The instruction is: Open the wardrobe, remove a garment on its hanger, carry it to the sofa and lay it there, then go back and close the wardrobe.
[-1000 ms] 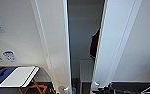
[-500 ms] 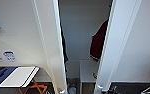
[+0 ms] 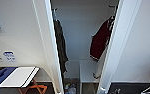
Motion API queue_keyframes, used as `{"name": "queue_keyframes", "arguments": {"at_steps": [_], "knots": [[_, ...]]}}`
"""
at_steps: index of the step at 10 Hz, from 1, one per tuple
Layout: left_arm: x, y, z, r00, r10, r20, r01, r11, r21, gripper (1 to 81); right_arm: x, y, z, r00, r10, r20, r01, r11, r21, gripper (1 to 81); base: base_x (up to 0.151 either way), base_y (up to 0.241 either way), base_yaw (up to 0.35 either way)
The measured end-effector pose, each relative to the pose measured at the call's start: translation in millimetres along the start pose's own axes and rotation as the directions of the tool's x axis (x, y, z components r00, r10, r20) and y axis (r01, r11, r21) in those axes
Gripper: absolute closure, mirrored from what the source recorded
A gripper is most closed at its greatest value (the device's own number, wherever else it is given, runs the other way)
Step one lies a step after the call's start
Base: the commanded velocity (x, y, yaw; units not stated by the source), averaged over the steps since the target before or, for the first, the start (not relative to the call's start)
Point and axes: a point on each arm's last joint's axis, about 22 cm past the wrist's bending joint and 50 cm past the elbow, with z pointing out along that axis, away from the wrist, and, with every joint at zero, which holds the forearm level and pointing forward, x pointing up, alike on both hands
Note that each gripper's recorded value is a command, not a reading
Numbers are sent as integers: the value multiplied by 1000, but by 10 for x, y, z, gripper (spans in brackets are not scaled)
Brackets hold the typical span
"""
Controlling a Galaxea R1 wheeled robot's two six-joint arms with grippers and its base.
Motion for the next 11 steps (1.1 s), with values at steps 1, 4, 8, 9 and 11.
{"name": "queue_keyframes", "arguments": {"at_steps": [1, 4, 8, 9, 11], "knots": [[-30, -4, -70, 1000, -2, 6, 2, 1000, 6, 10, -33, 12, -59, 1000, 6, 7, -6, 1000, -6, 10, 0, 0, 0], [-113, -30, -288, 1000, -12, 14, 11, 999, 30, 10, -155, 59, -180, 999, 16, 34, -15, 1000, -23, 10, 0, 0, 0], [-165, 11, -476, 998, -48, -40, 50, 998, 37, 10, -213, 76, -345, 999, 18, 36, -17, 999, -38, 10, 0, 0, 0], [-630, 735, -431, 988, -127, 87, 134, 988, -79, 10, -238, 108, -419, 999, 20, 40, -18, 999, -50, 10, 0, 0, 0], [-705, 1319, -344, 984, -139, 108, 158, 969, -190, 10, -271, 146, -527, 999, 20, 37, -18, 997, -69, 10, 0, 0, 0]]}}
